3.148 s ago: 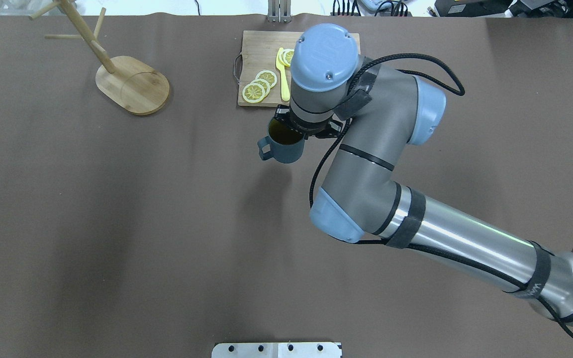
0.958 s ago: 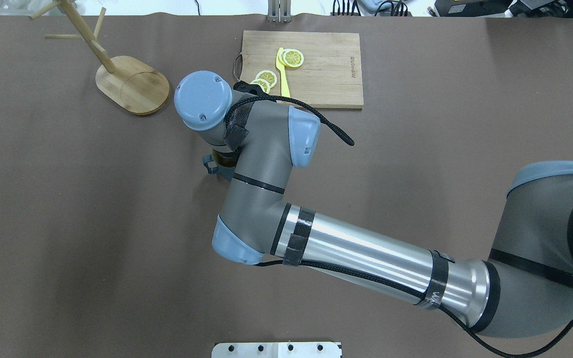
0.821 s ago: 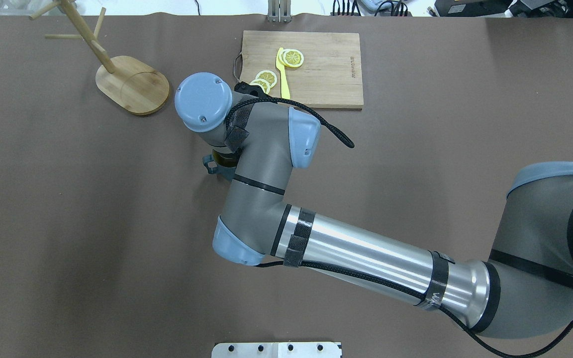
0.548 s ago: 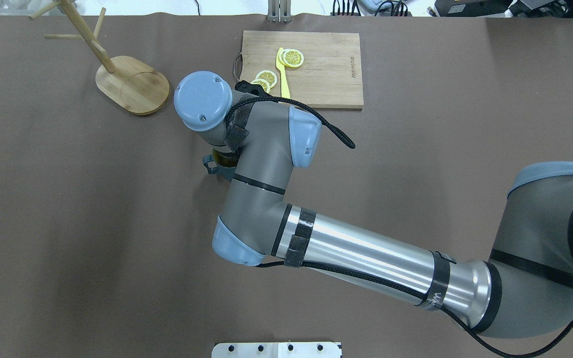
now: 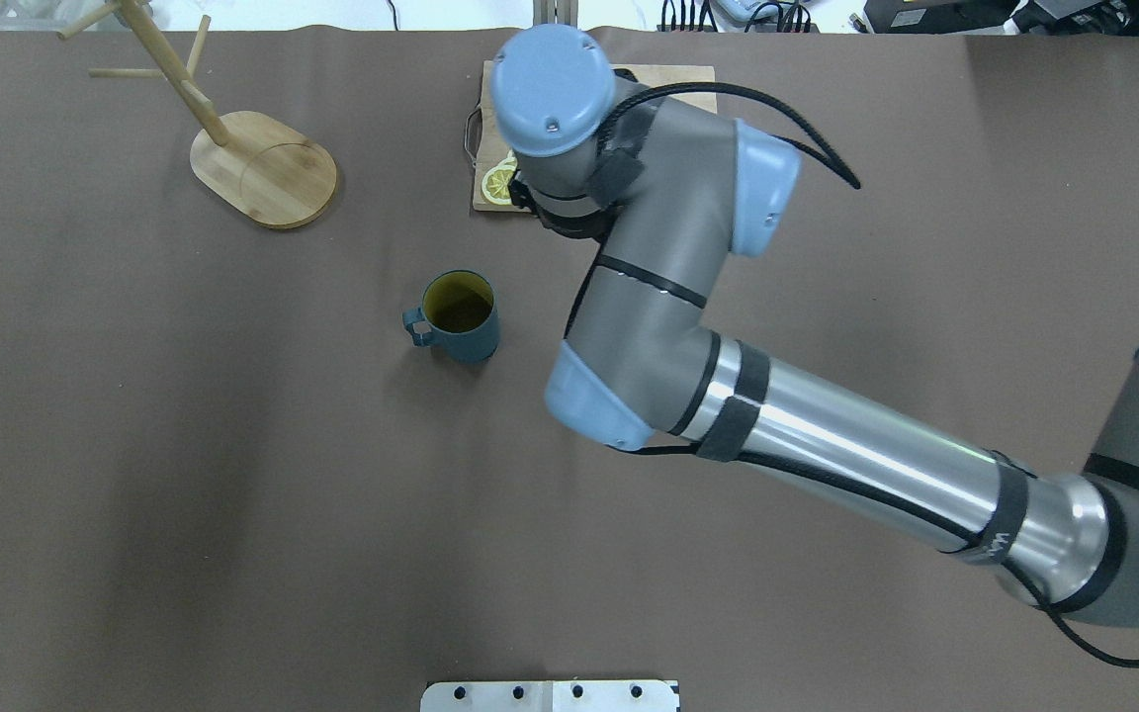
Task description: Hang cup on storage rack
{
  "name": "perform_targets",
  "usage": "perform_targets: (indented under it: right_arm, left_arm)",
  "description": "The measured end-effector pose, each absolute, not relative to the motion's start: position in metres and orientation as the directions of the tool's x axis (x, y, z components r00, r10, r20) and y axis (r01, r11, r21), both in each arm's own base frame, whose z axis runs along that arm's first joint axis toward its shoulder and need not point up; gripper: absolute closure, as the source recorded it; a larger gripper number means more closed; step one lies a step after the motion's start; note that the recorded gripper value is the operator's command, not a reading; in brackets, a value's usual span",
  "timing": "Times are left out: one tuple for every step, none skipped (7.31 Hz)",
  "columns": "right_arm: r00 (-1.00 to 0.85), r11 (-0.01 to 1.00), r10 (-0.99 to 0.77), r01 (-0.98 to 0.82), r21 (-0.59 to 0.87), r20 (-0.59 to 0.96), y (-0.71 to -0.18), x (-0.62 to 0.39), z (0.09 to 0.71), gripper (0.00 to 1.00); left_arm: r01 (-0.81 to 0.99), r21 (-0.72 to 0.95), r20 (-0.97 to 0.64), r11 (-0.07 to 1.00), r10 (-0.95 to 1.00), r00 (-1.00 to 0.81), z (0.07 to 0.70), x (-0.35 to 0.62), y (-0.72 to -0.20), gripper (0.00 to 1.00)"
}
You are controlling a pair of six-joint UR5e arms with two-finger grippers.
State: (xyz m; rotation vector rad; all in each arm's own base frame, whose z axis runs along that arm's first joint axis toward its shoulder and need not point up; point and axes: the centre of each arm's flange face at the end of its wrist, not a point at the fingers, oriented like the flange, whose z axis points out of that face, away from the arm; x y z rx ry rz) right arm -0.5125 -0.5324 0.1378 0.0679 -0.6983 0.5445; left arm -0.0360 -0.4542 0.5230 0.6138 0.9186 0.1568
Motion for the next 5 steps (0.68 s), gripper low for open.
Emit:
perform_targets:
  right_arm:
    - [0.662,0.879,0.407,-0.470,-0.075,0.630,-0.542,-0.475,0.169,0.00]
    - [0.687,0.897,0.362,-0.441,-0.035,0.629,-0.552,-0.444,0.195,0.01]
    - [0.706,0.912,0.320,-0.409,-0.005,0.631,-0.564,-0.415,0.223,0.00]
    - [0.727,0.930,0.271,-0.367,0.024,0.630,-0.576,-0.386,0.250,0.00]
    - [0.752,0.947,0.217,-0.317,0.052,0.622,-0.585,-0.359,0.276,0.00]
  left_arm:
    - [0.183,0.526,-0.747,0.831,0.349,0.566,0.512,-0.013,-0.453,0.01]
    - [0.229,0.493,-0.790,0.839,0.321,0.523,0.501,0.012,-0.452,0.01]
    - [0.259,0.483,-0.807,0.836,0.312,0.501,0.493,0.037,-0.451,0.01]
    - [0.268,0.498,-0.802,0.825,0.321,0.503,0.486,0.063,-0.452,0.01]
    - [0.268,0.527,-0.783,0.806,0.339,0.522,0.477,0.096,-0.452,0.01]
